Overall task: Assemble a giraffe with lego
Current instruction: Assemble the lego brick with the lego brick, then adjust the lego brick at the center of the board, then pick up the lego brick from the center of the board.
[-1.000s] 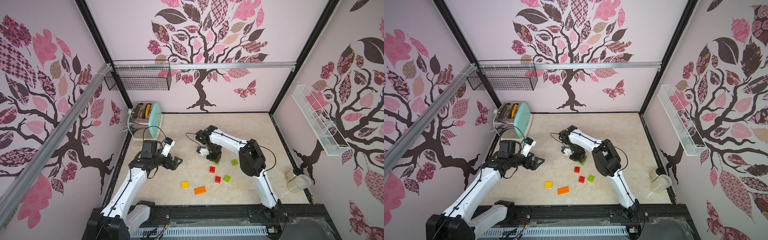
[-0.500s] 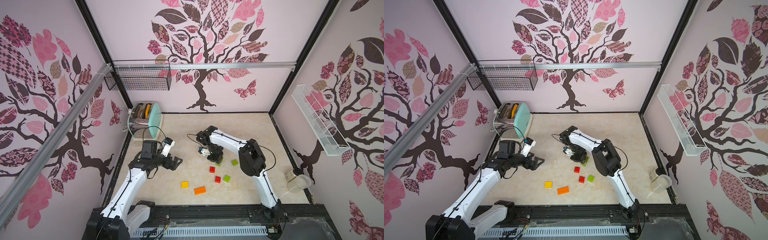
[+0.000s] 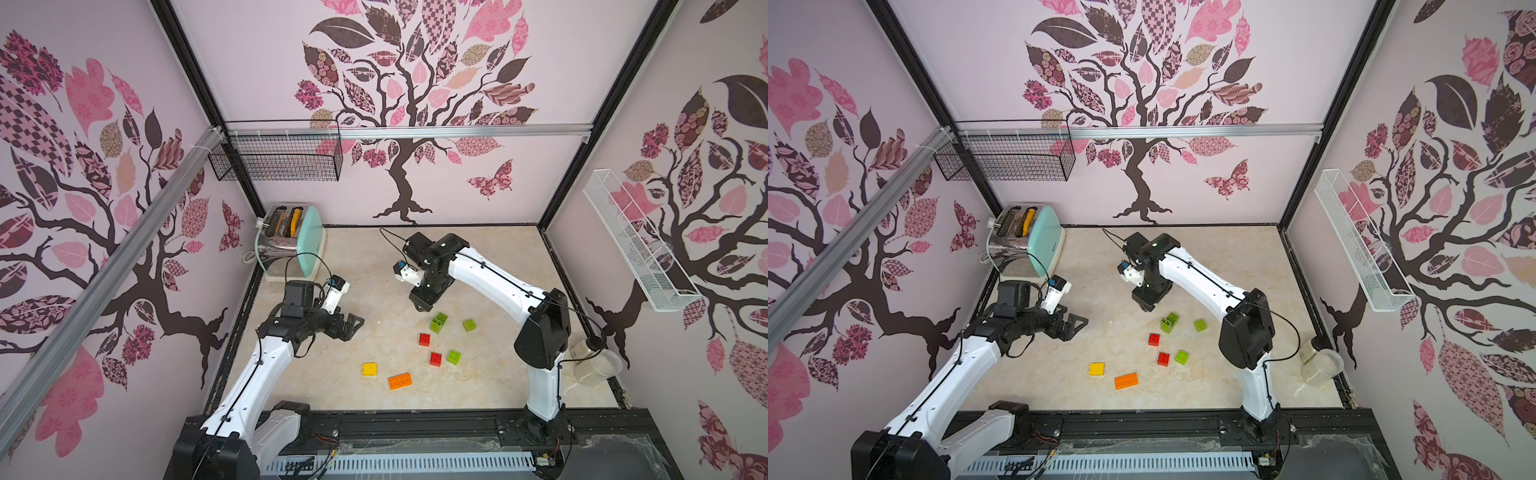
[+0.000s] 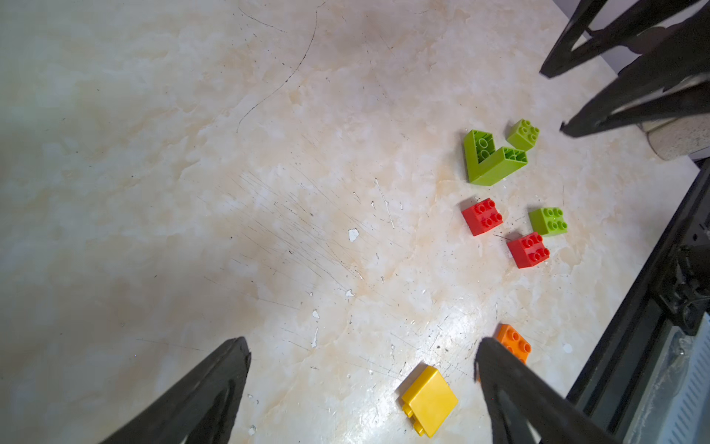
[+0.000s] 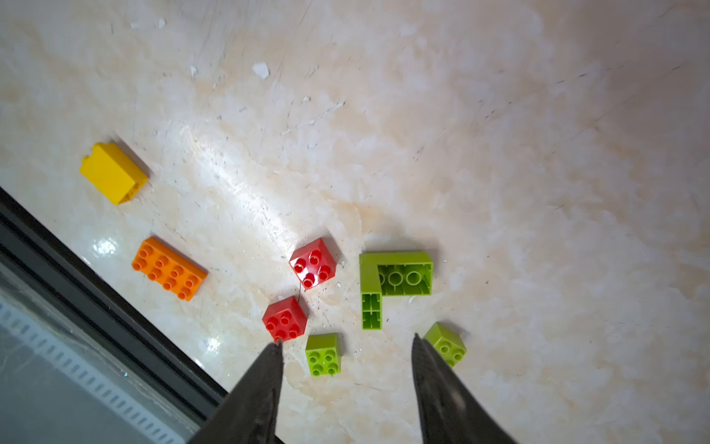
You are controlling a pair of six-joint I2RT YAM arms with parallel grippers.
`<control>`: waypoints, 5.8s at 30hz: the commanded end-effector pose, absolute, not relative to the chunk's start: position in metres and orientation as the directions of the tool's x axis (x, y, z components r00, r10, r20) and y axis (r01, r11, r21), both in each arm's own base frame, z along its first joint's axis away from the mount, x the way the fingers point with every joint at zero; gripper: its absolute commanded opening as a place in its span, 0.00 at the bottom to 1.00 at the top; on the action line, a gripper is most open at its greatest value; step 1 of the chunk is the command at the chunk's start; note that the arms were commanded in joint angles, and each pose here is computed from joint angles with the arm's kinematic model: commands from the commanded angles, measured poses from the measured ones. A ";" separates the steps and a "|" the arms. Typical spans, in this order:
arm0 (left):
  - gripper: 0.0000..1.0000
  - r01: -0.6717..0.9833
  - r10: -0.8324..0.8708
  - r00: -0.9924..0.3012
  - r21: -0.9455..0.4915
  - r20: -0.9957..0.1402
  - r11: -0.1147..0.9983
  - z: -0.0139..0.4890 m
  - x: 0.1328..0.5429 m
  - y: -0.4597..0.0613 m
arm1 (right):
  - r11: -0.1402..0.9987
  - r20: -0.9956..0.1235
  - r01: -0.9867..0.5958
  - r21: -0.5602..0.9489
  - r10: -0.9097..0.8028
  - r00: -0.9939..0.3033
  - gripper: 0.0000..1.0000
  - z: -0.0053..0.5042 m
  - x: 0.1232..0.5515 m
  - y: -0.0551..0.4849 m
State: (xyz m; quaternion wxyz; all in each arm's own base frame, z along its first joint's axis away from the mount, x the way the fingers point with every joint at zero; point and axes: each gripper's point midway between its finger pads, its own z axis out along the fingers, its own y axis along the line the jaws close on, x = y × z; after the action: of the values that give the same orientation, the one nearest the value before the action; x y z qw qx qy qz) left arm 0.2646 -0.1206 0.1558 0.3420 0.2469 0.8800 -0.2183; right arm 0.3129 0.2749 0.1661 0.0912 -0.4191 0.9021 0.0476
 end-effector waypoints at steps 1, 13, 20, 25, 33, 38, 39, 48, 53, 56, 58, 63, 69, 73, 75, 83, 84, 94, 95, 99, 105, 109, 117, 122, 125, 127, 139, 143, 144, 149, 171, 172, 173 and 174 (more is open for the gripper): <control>0.98 0.627 0.366 -0.599 -0.132 -0.712 0.768 0.158 0.260 -0.114 | 0.760 -0.267 -0.648 -0.040 -0.633 -0.726 0.57 0.145 0.352 0.263; 0.98 0.768 0.596 -0.528 -0.040 -0.605 0.639 0.121 0.226 -0.123 | 0.845 -0.198 -0.534 -0.038 -0.530 -0.825 0.54 0.052 0.376 0.243; 0.98 0.828 0.682 -0.474 -0.019 -0.557 0.561 0.096 0.209 -0.122 | 0.867 -0.153 -0.495 -0.052 -0.497 -0.854 0.53 0.041 0.358 0.215; 0.98 0.863 0.724 -0.436 -0.020 -0.534 0.505 0.086 0.200 -0.127 | 0.881 -0.168 -0.471 -0.039 -0.471 -0.866 0.52 0.046 0.344 0.205; 0.98 0.909 0.791 -0.364 -0.003 -0.491 0.416 0.072 0.190 -0.133 | 0.898 -0.173 -0.440 -0.012 -0.435 -0.884 0.52 0.042 0.322 0.196; 0.98 0.948 0.840 -0.274 0.018 -0.468 0.319 0.064 0.184 -0.139 | 0.913 -0.235 -0.407 -0.004 -0.397 -0.887 0.52 0.063 0.322 0.190; 0.98 0.952 0.848 -0.260 0.023 -0.462 0.305 0.062 0.185 -0.140 | 0.921 -0.253 -0.389 -0.001 -0.377 -0.891 0.52 0.071 0.323 0.187; 0.93 0.975 0.870 -0.212 -0.034 -0.445 0.220 0.054 0.172 -0.150 | 0.960 -0.461 -0.275 0.045 -0.224 -0.858 0.55 0.138 0.303 0.150; 0.91 0.979 0.883 -0.202 -0.054 -0.423 0.198 0.044 0.167 -0.155 | 0.963 -0.570 -0.252 0.101 -0.151 -0.808 0.61 0.162 0.278 0.137; 0.87 0.974 0.882 -0.223 -0.056 -0.415 0.220 0.040 0.173 -0.159 | 0.962 -0.624 -0.233 0.140 -0.097 -0.775 0.69 0.172 0.264 0.129; 0.85 0.975 0.890 -0.219 -0.061 -0.400 0.213 0.035 0.172 -0.159 | 0.963 -0.655 -0.214 0.167 -0.054 -0.753 0.76 0.178 0.255 0.124; 0.68 0.984 0.917 -0.176 -0.054 -0.358 0.167 0.026 0.169 -0.163 | 0.961 -0.684 -0.129 0.245 0.077 -0.726 1.00 0.186 0.239 0.110; 0.46 0.989 0.934 -0.147 -0.070 -0.326 0.132 0.018 0.163 -0.168 | 0.943 -0.663 -0.074 0.324 0.171 -0.729 0.99 0.184 0.230 0.108; 0.36 0.990 0.934 -0.140 -0.080 -0.330 0.120 0.015 0.158 -0.170 | 0.925 -0.643 -0.061 0.375 0.212 -0.736 1.00 0.185 0.229 0.113; 0.33 0.989 0.931 -0.139 -0.088 -0.336 0.116 0.015 0.156 -0.171 | 0.912 -0.630 -0.059 0.406 0.233 -0.741 0.99 0.184 0.229 0.118; 0.62 0.989 0.920 -0.141 -0.092 -0.365 0.115 0.019 0.153 -0.178 | 0.888 -0.596 -0.049 0.456 0.264 -0.758 0.97 0.179 0.226 0.124; 0.63 0.990 0.921 -0.134 -0.092 -0.365 0.107 0.019 0.152 -0.180 | 0.886 -0.592 -0.052 0.460 0.262 -0.762 0.97 0.178 0.225 0.125; 0.42 0.990 0.930 -0.125 -0.108 -0.346 0.092 0.016 0.147 -0.181 | 0.874 -0.579 -0.046 0.483 0.280 -0.766 0.94 0.174 0.217 0.124; 0.39 0.990 0.930 -0.125 -0.105 -0.344 0.094 0.016 0.148 -0.181 | 0.872 -0.575 -0.045 0.488 0.283 -0.768 0.95 0.174 0.217 0.125; 0.28 0.992 0.924 -0.118 -0.081 -0.364 0.095 0.021 0.149 -0.182 | 0.833 -0.545 -0.057 0.550 0.306 -0.781 0.93 0.173 0.215 0.136; 0.13 0.988 0.901 -0.130 0.018 -0.413 0.151 0.059 0.178 -0.193 | 0.708 -0.446 -0.068 0.703 0.365 -0.817 0.88 0.181 0.216 0.165; 0.09 0.988 0.874 -0.105 0.052 -0.474 0.147 0.096 0.192 -0.208 | 0.625 -0.353 -0.028 0.780 0.403 -0.844 0.83 0.190 0.217 0.181; 0.09 0.992 0.710 -0.110 -0.036 -0.695 0.119 0.189 0.206 -0.266 | 0.456 -0.202 0.018 0.890 0.428 -0.881 0.65 0.209 0.223 0.215; 0.09 0.988 0.634 -0.151 -0.093 -0.758 0.124 0.219 0.213 -0.286 | 0.424 -0.181 -0.007 0.906 0.372 -0.910 0.62 0.223 0.219 0.242; 0.09 0.989 0.630 -0.149 -0.098 -0.763 0.115 0.220 0.212 -0.289 | 0.399 -0.180 -0.026 0.916 0.353 -0.918 0.57 0.230 0.218 0.255; 0.09 0.988 0.627 -0.156 -0.108 -0.764 0.114 0.219 0.211 -0.290 | 0.398 -0.177 -0.026 0.917 0.346 -0.921 0.55 0.232 0.220 0.261; 0.09 0.988 0.627 -0.153 -0.109 -0.764 0.109 0.219 0.208 -0.289 | 0.384 -0.198 -0.079 0.920 0.280 -0.940 0.49 0.254 0.223 0.291; 0.09 0.987 0.625 -0.159 -0.113 -0.764 0.113 0.220 0.209 -0.289 | 0.388 -0.185 -0.074 0.919 0.256 -0.949 0.42 0.252 0.220 0.299; 0.09 0.988 0.624 -0.156 -0.110 -0.765 0.112 0.220 0.209 -0.289 | 0.389 -0.186 -0.077 0.918 0.252 -0.950 0.42 0.251 0.219 0.300; 0.09 0.987 0.625 -0.157 -0.108 -0.765 0.116 0.221 0.208 -0.288 | 0.418 -0.177 -0.062 0.906 0.242 -0.954 0.37 0.242 0.216 0.300; 0.69 0.984 0.637 -0.172 -0.096 -0.751 0.152 0.213 0.207 -0.272 | 0.616 -0.221 -0.009 0.788 0.269 -0.937 0.00 0.214 0.213 0.272; 0.78 0.983 0.639 -0.174 -0.090 -0.749 0.162 0.212 0.207 -0.268 | 0.654 -0.226 0.016 0.757 0.284 -0.932 0.00 0.208 0.213 0.263; 0.85 0.980 0.639 -0.183 -0.091 -0.747 0.175 0.210 0.208 -0.264 | 0.691 -0.232 0.042 0.722 0.298 -0.926 0.00 0.202 0.213 0.254; 0.87 0.977 0.633 -0.196 -0.095 -0.749 0.191 0.210 0.209 -0.259 | 0.720 -0.244 0.053 0.692 0.301 -0.922 0.00 0.199 0.213 0.247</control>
State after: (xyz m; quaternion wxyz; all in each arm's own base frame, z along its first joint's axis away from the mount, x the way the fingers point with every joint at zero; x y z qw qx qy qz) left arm 0.2088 -0.2703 0.2073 0.2804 0.5688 0.7115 -0.3027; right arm 0.2145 0.2789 0.2037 0.1435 0.0801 0.8839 0.4379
